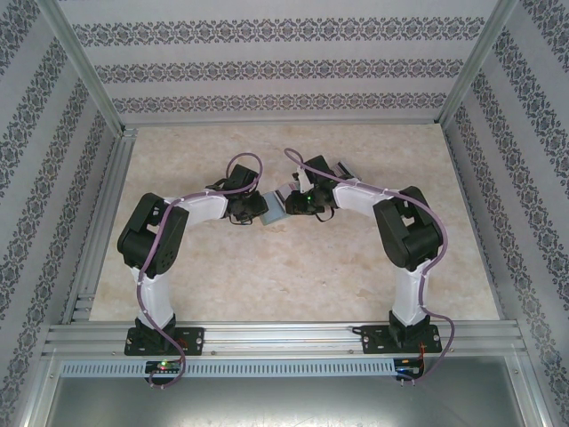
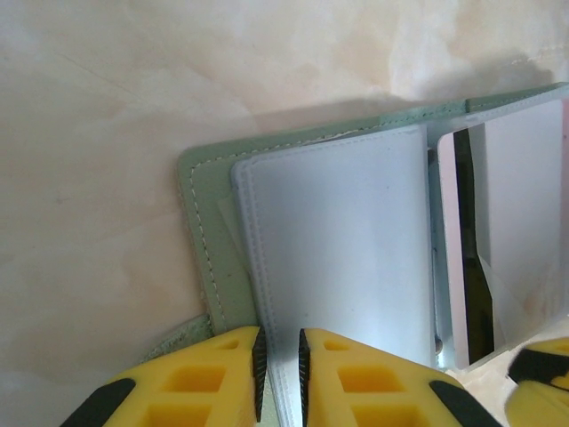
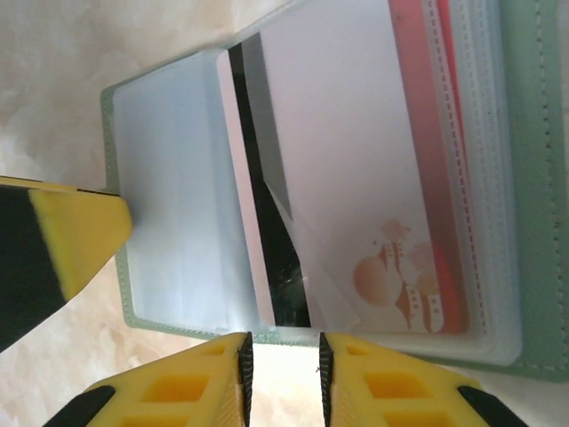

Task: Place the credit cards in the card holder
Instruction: Insert the credit card into the card slot.

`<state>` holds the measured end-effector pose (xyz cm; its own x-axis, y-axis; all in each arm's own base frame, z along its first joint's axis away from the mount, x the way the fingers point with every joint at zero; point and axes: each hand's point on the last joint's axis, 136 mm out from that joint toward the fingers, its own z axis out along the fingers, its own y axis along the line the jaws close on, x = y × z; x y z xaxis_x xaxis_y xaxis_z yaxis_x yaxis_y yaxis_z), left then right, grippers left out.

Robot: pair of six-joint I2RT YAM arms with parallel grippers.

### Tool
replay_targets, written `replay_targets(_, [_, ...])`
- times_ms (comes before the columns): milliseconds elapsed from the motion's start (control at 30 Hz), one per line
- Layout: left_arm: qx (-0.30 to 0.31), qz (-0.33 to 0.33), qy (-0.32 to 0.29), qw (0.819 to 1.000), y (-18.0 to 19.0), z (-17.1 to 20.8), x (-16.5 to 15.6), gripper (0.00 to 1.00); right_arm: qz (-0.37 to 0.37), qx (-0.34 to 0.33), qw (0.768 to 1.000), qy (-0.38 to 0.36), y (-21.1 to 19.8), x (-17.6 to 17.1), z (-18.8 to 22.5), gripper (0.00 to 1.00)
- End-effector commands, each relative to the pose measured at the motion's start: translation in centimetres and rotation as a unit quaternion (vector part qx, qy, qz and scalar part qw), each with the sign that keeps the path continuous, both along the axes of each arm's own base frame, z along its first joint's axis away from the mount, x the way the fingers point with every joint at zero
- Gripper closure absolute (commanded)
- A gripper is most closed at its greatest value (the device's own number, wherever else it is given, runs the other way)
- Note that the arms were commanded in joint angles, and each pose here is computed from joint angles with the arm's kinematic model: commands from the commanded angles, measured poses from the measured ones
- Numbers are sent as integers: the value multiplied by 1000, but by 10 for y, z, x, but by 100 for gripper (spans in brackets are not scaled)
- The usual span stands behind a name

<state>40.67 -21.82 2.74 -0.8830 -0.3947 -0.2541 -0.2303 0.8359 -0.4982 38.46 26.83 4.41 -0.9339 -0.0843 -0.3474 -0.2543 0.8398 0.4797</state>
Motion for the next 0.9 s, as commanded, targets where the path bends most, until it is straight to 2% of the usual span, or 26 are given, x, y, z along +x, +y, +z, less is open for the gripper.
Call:
replay_targets(0, [14, 6, 21, 1000, 10, -7, -8, 79, 17, 11, 999, -29, 8, -8, 34, 70])
replay_targets(167, [11, 7, 19, 1000, 9, -6, -6, 79, 28, 22, 999, -38, 20, -10, 49, 70])
replay_targets(533, [8, 12, 20, 1000, 11, -8, -9, 80, 46, 18, 999, -4, 49, 12, 13, 70])
replay_targets(767, [10, 12, 20, 1000, 12, -8, -11, 83, 45, 14, 999, 5, 55, 18, 1, 70])
replay_targets(867, [10, 12, 21, 1000, 12, -9, -12, 83, 39, -9, 999, 3, 50, 21, -6, 70])
